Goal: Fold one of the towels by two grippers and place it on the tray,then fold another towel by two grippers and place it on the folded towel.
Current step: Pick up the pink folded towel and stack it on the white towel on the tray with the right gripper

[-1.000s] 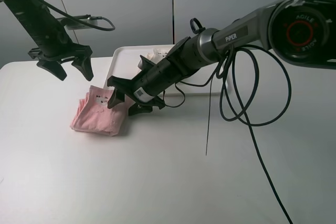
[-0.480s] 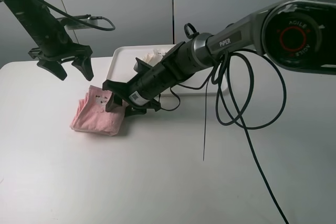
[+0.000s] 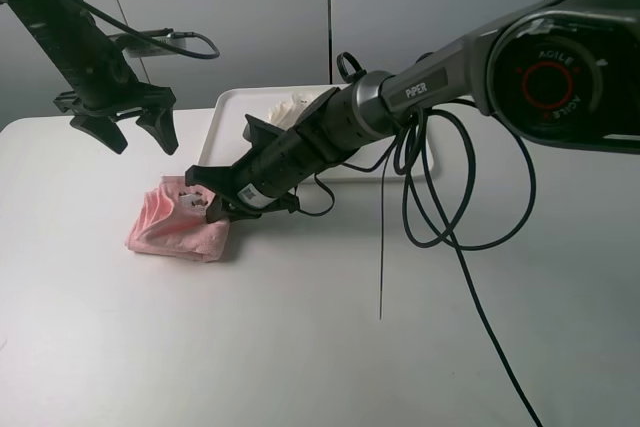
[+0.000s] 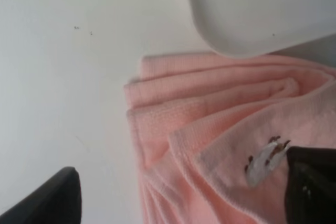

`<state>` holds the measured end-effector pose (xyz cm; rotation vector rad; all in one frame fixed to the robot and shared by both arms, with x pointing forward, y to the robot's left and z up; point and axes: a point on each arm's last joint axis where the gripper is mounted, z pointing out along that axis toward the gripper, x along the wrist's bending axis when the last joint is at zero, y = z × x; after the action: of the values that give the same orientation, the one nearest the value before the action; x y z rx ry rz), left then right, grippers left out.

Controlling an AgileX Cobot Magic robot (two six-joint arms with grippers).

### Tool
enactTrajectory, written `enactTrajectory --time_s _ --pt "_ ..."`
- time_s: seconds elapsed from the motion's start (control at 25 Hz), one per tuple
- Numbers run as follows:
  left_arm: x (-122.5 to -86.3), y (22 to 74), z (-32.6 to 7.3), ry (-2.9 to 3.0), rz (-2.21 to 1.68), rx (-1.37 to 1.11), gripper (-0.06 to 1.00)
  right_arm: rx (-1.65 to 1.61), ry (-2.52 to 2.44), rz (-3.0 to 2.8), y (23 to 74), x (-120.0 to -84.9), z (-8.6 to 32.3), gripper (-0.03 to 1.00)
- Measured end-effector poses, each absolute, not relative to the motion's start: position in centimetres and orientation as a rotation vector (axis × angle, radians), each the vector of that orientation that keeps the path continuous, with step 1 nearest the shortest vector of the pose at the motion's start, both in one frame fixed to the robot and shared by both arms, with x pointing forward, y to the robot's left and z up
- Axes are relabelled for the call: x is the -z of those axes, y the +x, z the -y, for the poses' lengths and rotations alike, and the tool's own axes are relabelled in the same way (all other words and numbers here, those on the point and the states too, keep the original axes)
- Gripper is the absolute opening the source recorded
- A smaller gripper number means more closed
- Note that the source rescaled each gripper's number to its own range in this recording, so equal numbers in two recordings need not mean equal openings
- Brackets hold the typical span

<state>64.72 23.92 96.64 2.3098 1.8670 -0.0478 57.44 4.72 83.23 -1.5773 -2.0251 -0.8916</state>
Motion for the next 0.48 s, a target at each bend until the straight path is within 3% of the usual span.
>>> enactTrajectory --time_s 0.2,0.48 --pt "-96.6 64.7 -23.9 2.318 -1.857 0.047 1.00 0.899 -1.458 2.158 57.2 -85.2 -4.6 0.07" --pt "-96.6 64.7 -24.6 2.304 -1.867 0.072 1.00 0.810 -1.285 2.432 56.6 -91.3 -2.7 0.07"
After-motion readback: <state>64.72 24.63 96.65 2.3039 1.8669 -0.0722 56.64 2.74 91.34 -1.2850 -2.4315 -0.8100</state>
